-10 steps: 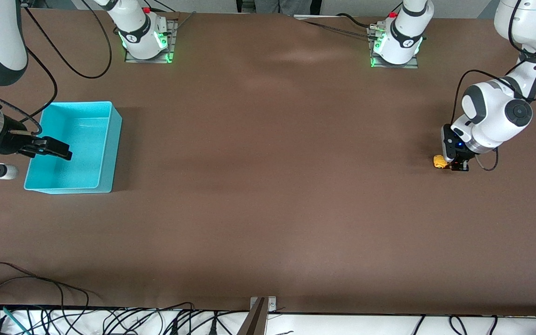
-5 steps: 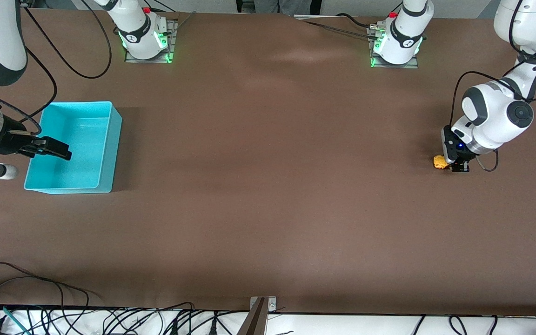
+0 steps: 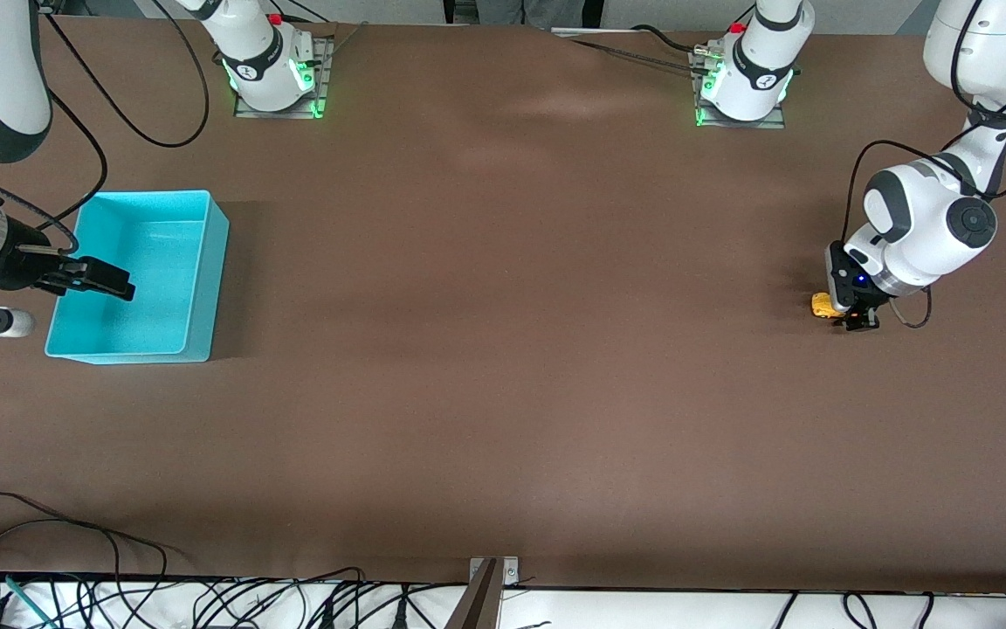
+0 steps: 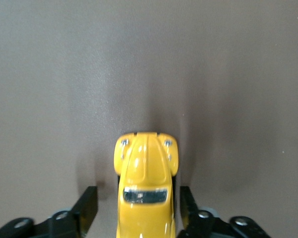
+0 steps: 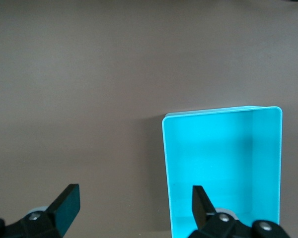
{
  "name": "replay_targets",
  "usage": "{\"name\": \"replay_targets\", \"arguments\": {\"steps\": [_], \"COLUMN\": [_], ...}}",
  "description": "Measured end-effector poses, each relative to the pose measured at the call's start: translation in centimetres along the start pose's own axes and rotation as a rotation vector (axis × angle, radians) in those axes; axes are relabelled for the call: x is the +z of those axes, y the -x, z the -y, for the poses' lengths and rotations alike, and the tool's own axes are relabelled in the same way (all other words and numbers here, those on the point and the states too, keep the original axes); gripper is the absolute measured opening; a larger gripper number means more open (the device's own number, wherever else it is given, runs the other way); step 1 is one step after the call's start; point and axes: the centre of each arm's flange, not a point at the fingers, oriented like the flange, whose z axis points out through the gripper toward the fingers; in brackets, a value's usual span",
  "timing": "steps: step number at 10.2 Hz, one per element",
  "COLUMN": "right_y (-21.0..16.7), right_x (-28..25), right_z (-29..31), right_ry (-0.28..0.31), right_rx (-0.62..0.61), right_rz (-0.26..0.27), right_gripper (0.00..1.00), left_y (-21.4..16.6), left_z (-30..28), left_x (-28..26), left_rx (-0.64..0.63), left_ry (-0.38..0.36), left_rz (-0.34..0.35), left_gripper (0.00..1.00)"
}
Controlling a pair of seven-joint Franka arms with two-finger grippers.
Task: Wind up and store yellow beetle car
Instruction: 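Open the left gripper to release the car toward the box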
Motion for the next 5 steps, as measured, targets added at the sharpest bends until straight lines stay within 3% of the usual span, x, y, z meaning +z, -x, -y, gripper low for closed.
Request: {"name": "replay_targets", "arguments": {"steps": [2, 5], "right_y": [0.0, 0.0], "right_x": [0.0, 0.0], "right_z": [0.0, -0.01], "right_ry": [0.0, 0.0], "right_rx": [0.0, 0.0], "right_rz": [0.0, 0.0], "right_gripper": [1.0, 1.0], "left_y": [-0.09, -0.07], "left_z": [0.62, 0.77], "left_x": [-0.42, -0.53], "left_rx": [0.003, 0.003], "left_ry": [0.004, 0.005], "left_rz": [-0.004, -0.005], "left_gripper": [1.0, 1.0]}}
